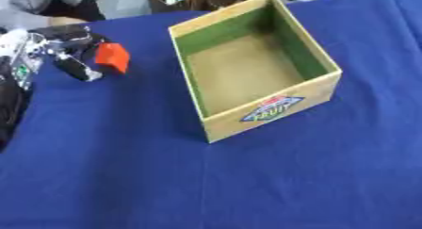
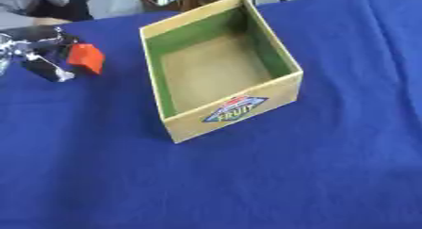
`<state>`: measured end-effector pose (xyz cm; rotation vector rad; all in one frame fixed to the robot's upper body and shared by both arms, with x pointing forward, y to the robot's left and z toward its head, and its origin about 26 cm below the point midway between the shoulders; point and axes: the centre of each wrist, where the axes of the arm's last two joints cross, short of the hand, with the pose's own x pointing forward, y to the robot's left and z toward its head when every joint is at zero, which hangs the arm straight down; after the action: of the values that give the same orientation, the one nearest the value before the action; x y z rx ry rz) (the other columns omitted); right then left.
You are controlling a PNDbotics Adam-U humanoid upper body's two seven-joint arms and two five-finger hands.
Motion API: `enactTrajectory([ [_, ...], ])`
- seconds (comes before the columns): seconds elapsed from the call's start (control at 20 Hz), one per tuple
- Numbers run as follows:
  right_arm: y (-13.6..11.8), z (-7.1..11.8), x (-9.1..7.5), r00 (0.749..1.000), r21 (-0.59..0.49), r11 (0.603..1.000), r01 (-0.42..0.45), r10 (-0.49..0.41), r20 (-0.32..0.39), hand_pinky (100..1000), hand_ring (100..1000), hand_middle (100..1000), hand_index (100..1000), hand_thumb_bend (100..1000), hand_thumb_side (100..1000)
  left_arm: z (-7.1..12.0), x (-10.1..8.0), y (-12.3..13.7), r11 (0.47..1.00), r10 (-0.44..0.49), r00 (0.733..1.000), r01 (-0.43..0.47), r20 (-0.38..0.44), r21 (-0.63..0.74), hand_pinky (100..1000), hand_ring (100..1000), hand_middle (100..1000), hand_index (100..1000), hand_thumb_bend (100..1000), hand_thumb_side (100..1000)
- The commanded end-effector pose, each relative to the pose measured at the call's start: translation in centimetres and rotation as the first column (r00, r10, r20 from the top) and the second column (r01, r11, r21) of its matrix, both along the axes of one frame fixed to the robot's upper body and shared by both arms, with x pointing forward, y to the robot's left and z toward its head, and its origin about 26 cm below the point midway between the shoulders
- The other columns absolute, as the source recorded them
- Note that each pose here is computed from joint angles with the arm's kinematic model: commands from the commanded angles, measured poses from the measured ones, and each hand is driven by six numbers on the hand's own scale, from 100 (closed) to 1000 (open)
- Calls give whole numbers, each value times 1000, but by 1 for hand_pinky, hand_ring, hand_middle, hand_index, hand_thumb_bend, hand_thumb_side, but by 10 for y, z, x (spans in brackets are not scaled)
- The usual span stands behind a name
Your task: Pick up objects on the table and place them in the box.
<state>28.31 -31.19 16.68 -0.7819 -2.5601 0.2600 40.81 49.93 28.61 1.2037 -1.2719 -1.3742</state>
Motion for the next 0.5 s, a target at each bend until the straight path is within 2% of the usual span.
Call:
enactTrajectory([
  [0.05,-1,6,-3,1000,-11,1000,5,-5,20,766,705,593,697,100,721,13,-6,6,1000,27,998,-27,64,-5,110,396,241,300,100,285],
  [0.5,-3,4,-5,1000,3,1000,8,-8,3,766,706,595,693,100,721,10,-7,7,996,29,996,-20,89,-92,100,365,197,194,100,306],
])
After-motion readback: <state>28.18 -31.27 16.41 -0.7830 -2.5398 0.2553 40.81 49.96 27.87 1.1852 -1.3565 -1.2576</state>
